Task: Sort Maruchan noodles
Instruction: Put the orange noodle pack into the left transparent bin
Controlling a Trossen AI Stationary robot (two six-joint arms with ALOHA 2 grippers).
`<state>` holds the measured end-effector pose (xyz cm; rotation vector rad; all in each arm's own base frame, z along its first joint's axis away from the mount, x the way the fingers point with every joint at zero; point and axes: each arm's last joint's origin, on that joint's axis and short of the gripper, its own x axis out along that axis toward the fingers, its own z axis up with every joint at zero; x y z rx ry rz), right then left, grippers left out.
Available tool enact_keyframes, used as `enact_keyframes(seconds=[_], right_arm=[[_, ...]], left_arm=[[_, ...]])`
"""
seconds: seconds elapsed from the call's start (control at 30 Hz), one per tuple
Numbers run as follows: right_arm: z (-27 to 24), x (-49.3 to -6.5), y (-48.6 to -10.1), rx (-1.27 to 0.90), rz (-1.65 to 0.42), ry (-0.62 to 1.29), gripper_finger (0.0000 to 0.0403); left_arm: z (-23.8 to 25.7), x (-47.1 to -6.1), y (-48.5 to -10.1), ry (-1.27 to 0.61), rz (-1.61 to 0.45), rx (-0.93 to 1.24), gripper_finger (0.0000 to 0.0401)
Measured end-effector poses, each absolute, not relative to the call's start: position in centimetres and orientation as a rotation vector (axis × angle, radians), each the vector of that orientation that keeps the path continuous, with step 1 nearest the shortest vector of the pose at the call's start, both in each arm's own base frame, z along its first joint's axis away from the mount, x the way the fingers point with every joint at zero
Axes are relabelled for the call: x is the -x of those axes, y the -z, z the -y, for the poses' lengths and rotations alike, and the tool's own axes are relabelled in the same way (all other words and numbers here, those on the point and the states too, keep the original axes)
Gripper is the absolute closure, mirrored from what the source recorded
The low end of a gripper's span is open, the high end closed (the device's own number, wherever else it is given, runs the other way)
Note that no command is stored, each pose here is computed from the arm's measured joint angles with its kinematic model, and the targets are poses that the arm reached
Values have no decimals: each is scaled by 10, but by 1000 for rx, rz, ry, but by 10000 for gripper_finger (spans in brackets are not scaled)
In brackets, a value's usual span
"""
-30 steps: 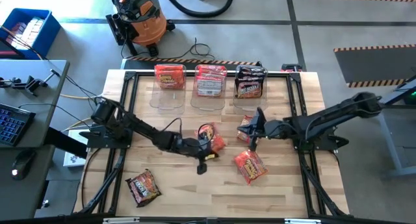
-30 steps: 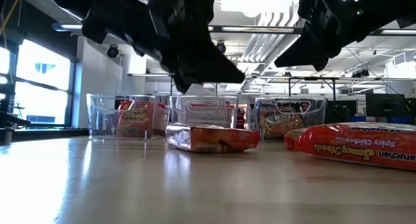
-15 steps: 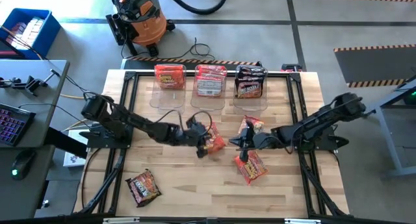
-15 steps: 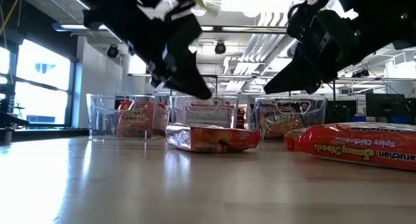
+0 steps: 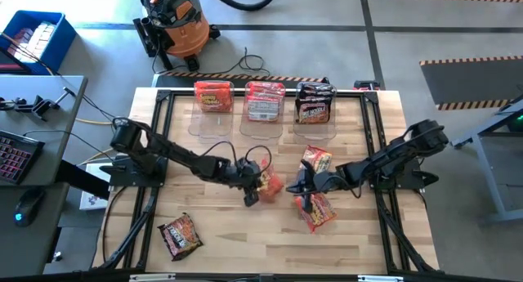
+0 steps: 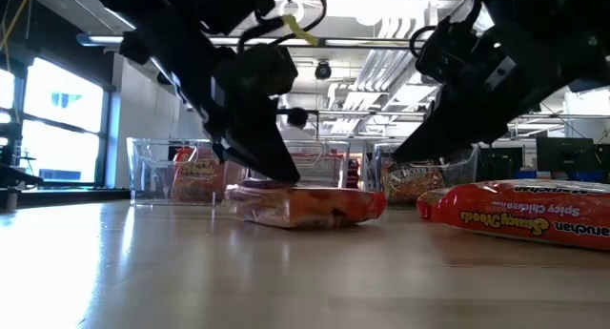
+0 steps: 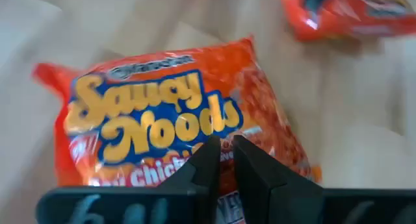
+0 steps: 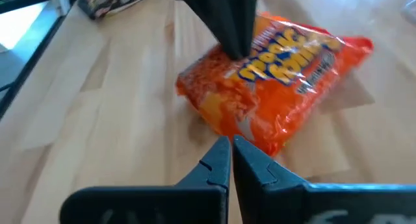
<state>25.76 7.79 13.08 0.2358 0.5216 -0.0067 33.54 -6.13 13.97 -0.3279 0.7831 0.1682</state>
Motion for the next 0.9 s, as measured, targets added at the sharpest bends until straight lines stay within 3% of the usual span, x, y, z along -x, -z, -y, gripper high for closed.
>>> enact_keyframes(seconds=[0.53,0.9], right_arm=[[-94,-252,-130,-269,-572,-161,403],[-87,-256,-131,-254,-529,-57,403]], left_arm=[[102,-336,-154,80,-703,528,375],[71,-324,-170,-38,-785,452,339]])
